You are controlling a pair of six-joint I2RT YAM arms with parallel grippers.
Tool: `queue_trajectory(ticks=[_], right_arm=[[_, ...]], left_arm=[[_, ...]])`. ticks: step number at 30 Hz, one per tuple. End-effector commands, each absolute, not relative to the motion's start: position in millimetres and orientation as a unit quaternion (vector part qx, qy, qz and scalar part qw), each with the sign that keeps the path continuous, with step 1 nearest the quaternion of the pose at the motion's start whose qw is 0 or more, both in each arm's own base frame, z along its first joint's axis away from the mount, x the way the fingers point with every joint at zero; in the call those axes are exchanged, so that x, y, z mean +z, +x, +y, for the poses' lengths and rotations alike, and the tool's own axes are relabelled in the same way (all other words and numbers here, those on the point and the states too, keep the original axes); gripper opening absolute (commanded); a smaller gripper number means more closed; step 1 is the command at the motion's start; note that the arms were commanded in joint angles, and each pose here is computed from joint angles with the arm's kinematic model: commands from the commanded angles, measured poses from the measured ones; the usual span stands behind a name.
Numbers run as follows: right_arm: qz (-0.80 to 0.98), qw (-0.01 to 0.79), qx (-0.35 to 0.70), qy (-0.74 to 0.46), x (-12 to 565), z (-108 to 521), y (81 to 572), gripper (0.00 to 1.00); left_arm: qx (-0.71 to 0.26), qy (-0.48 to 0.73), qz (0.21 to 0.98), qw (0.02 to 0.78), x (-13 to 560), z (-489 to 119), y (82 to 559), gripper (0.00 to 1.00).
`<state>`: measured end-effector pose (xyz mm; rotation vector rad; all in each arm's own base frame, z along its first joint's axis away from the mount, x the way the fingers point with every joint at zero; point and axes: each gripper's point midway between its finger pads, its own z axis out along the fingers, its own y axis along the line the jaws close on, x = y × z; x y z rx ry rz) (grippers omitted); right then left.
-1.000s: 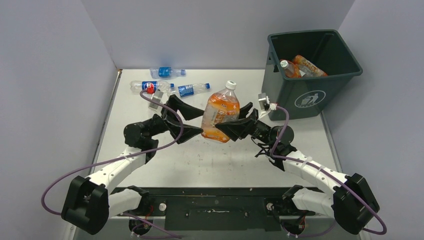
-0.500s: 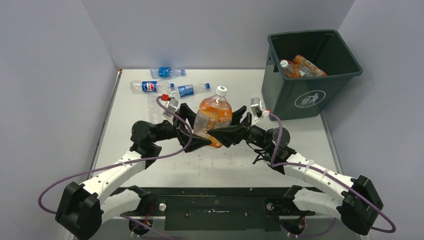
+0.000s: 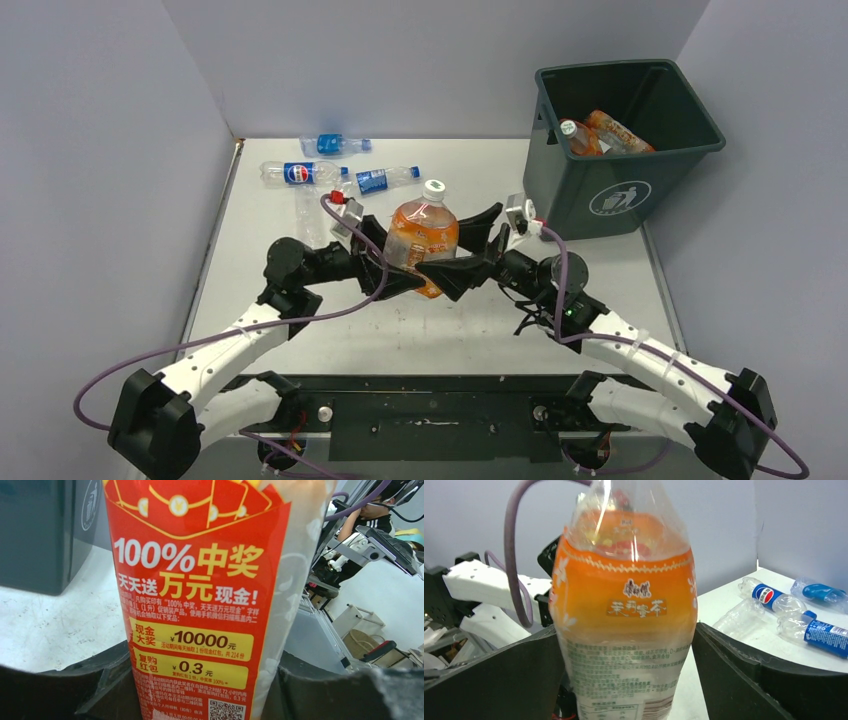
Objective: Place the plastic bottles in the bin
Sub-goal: Place the plastic bottle in the trash bin.
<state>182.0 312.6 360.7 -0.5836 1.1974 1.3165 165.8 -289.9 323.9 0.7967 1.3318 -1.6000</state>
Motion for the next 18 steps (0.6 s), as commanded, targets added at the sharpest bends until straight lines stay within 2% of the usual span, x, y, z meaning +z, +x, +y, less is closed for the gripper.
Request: queue_trajectory(ticks=[1,9,13,18], right_arm=[[0.496,0.642,0.534,-0.239,414.6,290.1,180.8,0.90],[0.540,0.668,0.460,-0.224,466.0,272.6,199.8,0.90],[0.591,0.642,0.431,-0.229,464.8,285.8,219.5,0.92],[0.598,0.621,0.448,-0.235,463.4,301.5,223.2,0.98]], left_arm=[[-0.628,0.330,0.498,0.498,348.5,-283.8,165.4,0.34],[-0.583,0.315,0.514,0.544,337.5,-281.0,180.8,0.30],[-0.565,0.318,0.513,0.563,334.6,-280.5,182.0,0.29],[-0.555,0.321,0.514,0.570,332.7,-280.3,181.7,0.28]])
